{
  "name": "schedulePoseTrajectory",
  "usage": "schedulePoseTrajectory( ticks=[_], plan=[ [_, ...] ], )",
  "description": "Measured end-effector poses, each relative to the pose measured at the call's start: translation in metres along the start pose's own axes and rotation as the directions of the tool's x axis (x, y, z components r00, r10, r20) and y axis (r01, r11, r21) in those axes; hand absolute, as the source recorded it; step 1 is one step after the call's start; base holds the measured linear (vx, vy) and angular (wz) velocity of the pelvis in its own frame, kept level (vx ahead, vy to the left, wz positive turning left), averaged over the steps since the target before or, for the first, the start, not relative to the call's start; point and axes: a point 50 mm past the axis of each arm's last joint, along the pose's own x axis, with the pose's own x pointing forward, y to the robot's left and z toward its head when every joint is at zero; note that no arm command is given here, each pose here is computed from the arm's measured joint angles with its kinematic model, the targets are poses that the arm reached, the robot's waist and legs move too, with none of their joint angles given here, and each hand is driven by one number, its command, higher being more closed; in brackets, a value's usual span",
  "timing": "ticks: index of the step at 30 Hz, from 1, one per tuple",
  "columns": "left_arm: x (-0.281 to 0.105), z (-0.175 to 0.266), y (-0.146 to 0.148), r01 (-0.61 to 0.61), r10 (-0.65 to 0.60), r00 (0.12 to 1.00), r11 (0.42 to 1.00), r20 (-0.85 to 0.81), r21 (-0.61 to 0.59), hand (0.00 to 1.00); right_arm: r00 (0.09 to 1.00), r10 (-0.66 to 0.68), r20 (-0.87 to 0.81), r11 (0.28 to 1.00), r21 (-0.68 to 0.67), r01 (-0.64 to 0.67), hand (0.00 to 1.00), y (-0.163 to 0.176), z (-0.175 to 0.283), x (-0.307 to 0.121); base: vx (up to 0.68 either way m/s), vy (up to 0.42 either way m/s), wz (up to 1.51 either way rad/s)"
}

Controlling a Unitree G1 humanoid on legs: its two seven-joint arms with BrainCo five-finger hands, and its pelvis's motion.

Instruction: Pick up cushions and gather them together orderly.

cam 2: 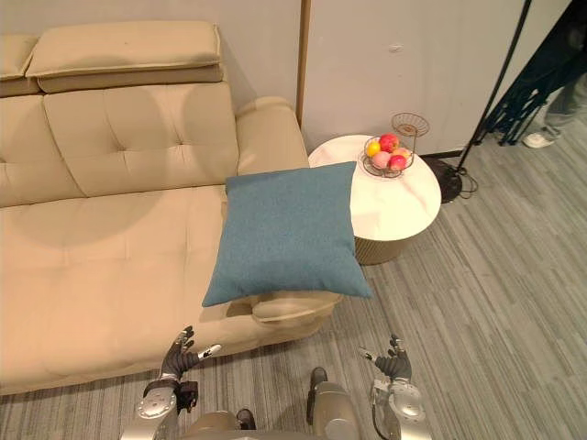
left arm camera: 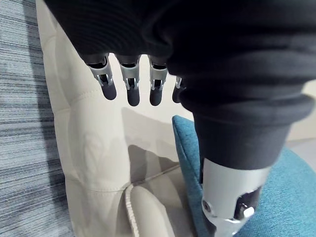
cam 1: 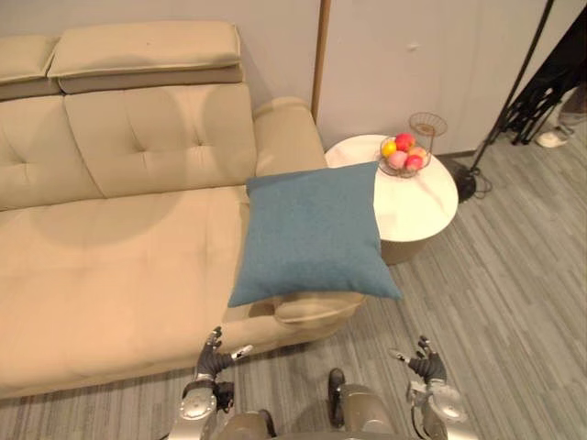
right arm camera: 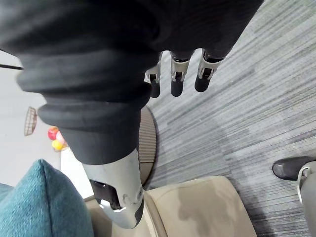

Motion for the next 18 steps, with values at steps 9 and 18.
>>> schedulePoseTrajectory(
  ticks=[9, 18],
  plan=[
    [0.008, 0.014, 0.021, -0.099, 0.101, 0.994, 0.994, 0.038, -0.044, 0.0, 0.959, -0.139, 0.247, 0.99, -0.002, 0.144, 0.0, -0.04, 0.056, 0.0, 0.1, -0.015, 0.08],
    [0.026, 0.054, 0.056, -0.198, 0.198, 0.969, 0.98, 0.148, -0.021, 0.0, 0.899, -0.025, 0.436, 0.999, -0.033, 0.044, 0.0, -0.007, 0.12, 0.012, -0.06, 0.021, -0.03]
  ],
)
